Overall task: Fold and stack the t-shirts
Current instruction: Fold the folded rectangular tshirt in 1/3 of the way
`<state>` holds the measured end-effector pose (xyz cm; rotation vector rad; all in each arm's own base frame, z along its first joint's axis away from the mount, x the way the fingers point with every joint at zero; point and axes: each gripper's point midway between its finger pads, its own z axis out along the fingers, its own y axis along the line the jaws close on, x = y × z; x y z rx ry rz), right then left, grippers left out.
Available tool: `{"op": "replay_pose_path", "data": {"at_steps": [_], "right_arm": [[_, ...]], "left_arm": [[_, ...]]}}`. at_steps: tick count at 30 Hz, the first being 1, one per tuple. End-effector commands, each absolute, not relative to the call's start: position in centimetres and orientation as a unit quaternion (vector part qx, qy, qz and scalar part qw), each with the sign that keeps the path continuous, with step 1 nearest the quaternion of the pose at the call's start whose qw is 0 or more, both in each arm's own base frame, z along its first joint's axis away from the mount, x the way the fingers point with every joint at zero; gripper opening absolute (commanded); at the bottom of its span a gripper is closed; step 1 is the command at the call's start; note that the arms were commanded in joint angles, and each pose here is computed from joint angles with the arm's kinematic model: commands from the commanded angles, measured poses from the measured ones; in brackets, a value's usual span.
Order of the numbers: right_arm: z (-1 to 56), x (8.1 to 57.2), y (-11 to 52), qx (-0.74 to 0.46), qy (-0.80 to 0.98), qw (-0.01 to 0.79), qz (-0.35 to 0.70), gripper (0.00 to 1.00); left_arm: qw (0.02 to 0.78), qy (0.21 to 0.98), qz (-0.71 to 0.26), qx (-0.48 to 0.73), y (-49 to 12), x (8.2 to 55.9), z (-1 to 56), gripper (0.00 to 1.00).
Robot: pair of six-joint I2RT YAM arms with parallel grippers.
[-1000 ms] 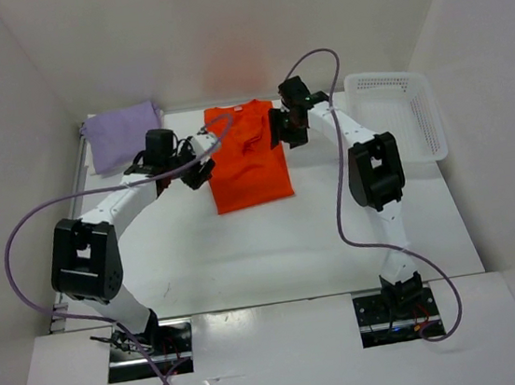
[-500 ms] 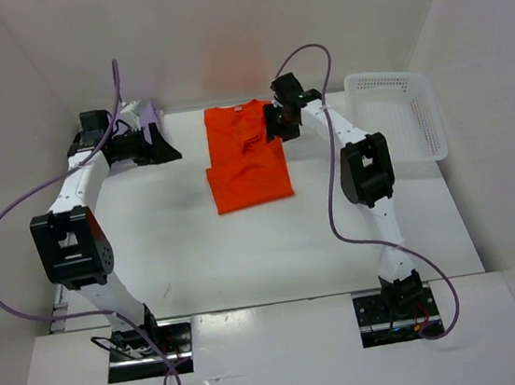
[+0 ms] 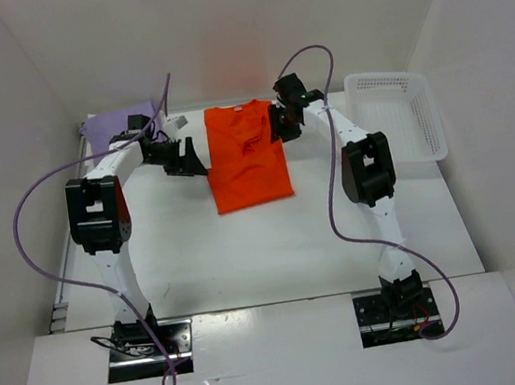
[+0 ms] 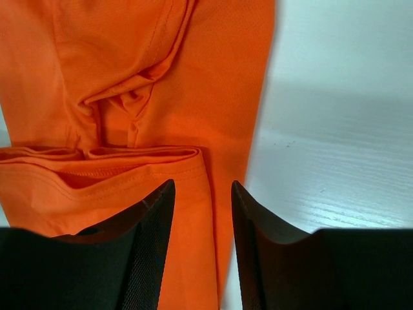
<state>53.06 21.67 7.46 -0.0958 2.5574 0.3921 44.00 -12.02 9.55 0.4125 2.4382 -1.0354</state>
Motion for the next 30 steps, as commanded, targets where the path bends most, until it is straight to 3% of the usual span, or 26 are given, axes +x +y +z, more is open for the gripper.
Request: {"op": "replay_pose_path", "data": {"at_steps": [1, 16, 24, 27, 30], "right_arm": [[5.9, 53.7, 22.1, -0.046, 0.949, 0.279, 0.137, 0.46], [3.1, 52.7, 24.5, -0.067, 0.954, 0.245, 0.157, 0.48], [4.5, 52.3, 25.5, -0.076, 0.951, 0.253, 0.163, 0.43], [4.0, 52.3, 25.3, -0.075, 0.952, 0.251, 0.157, 0.38], [3.4, 52.2, 25.3, -0.074, 0.954, 0.246, 0.156, 0.26]], "left_arm": [[0.257, 0.874, -0.385, 0.146, -13.2, 46.2, 9.4, 0.82], [0.232, 0.91, -0.323, 0.117, -13.9, 47.2, 4.2, 0.81], [0.224, 0.904, -0.341, 0.13, -15.9, 47.6, 3.3, 0.63], [0.22, 0.905, -0.341, 0.129, -15.9, 47.7, 2.6, 0.58], [0.222, 0.904, -0.341, 0.129, -16.0, 48.2, 2.8, 0.48]]}}
